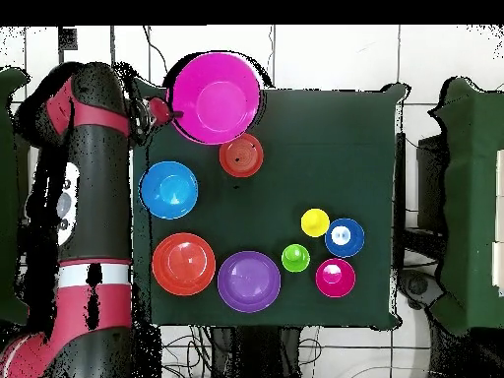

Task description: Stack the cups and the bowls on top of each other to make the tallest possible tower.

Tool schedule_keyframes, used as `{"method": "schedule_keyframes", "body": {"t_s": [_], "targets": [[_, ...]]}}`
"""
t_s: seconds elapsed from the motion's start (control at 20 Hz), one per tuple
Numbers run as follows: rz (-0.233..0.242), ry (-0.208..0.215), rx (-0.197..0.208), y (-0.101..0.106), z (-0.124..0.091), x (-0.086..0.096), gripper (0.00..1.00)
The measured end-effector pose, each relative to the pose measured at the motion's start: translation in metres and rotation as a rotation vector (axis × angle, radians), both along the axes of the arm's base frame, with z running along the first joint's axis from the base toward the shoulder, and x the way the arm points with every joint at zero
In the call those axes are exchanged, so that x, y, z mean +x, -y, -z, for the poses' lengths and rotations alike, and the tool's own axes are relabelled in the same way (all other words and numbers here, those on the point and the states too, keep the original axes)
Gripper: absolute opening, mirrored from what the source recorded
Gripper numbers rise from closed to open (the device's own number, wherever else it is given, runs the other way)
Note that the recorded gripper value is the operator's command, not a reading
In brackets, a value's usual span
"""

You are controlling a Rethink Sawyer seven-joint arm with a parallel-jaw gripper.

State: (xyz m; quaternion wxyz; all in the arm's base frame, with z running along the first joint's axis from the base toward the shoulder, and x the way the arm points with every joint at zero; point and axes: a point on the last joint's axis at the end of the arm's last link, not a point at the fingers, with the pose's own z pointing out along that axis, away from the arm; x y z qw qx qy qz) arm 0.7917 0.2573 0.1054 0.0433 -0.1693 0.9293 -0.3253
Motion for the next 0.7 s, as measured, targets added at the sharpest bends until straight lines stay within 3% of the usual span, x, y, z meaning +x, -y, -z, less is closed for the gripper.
{"method": "schedule_keyframes", "body": {"t_s": [0.7], "targets": [[0.071,0.017,0.03,0.047,-0.014,0.019,0.0]]}}
